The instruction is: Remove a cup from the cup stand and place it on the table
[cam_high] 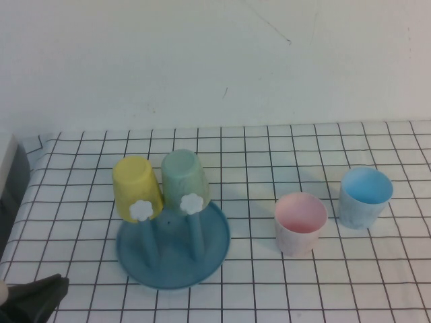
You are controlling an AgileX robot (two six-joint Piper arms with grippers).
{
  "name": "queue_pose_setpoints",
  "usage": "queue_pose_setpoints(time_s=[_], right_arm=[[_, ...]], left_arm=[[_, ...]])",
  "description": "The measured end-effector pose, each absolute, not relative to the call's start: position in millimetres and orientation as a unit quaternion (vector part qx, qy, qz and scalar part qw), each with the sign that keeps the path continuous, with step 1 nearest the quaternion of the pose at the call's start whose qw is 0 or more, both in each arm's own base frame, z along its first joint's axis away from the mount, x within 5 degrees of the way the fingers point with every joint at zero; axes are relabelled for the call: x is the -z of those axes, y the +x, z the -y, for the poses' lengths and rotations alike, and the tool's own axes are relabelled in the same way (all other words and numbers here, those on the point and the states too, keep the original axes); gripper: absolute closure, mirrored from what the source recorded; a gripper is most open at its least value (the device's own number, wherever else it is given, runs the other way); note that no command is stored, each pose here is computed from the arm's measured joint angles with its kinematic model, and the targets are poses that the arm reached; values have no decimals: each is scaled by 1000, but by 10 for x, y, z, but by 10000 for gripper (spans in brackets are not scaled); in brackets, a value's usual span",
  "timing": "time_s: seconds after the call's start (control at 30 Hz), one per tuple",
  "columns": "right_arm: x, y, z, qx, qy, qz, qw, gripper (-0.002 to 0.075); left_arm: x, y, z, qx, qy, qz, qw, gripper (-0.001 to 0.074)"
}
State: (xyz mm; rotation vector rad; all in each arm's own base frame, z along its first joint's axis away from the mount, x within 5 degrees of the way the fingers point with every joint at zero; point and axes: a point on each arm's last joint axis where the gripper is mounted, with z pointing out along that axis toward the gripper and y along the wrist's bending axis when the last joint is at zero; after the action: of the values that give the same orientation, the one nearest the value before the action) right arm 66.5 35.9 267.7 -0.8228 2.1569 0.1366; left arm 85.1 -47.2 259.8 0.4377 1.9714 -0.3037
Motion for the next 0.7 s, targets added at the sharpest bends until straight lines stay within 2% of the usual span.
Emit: queue_pose_setpoints(time_s=[0.17, 0.7], right_arm=[[-2548, 537, -293, -58, -319, -844, 428, 727], [-2556, 514, -280, -59, -315, -837, 443, 728]], left_arm=[[-2600, 850, 471, 127, 183, -823, 523, 736], [-2600, 850, 471, 127, 183, -823, 523, 736]])
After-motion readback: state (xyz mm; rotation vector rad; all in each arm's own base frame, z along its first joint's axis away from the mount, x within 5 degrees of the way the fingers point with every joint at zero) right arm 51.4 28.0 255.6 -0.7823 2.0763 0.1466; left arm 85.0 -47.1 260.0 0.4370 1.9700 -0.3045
